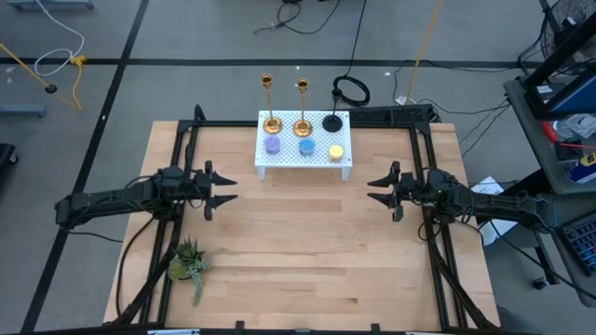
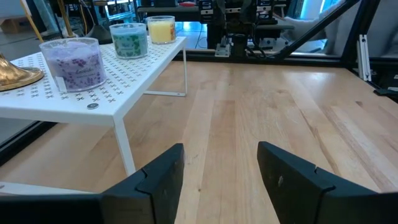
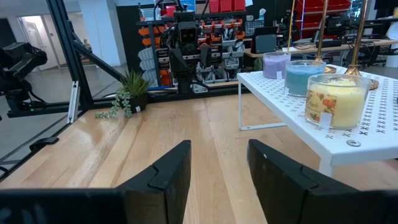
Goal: Pick & Place candle stick holders
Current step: Return to Home Position
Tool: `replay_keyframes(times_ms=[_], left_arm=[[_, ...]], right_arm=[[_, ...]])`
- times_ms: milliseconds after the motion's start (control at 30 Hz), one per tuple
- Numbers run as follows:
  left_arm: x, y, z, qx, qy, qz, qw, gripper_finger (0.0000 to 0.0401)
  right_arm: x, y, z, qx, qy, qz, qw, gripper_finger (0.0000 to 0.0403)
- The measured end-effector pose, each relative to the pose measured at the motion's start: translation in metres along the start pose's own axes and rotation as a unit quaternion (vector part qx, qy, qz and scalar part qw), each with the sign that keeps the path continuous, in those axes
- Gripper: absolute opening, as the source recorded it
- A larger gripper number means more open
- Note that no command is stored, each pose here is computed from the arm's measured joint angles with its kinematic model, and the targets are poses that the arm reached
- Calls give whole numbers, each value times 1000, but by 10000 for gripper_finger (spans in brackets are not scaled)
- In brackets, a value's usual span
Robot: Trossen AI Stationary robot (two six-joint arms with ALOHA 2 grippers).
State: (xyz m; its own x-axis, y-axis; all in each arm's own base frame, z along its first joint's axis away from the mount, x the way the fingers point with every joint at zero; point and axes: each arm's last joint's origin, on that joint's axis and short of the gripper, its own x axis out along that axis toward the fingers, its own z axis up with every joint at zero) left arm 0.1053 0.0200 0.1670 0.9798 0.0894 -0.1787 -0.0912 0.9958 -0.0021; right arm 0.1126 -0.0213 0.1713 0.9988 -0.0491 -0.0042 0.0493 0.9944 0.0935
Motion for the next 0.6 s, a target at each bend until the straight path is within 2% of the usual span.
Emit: replay_keyframes(times_ms=[600], left_arm=[[0,0,0,0,0,0,1000,212]], right_arm=[[0,0,0,0,0,0,1000,157]])
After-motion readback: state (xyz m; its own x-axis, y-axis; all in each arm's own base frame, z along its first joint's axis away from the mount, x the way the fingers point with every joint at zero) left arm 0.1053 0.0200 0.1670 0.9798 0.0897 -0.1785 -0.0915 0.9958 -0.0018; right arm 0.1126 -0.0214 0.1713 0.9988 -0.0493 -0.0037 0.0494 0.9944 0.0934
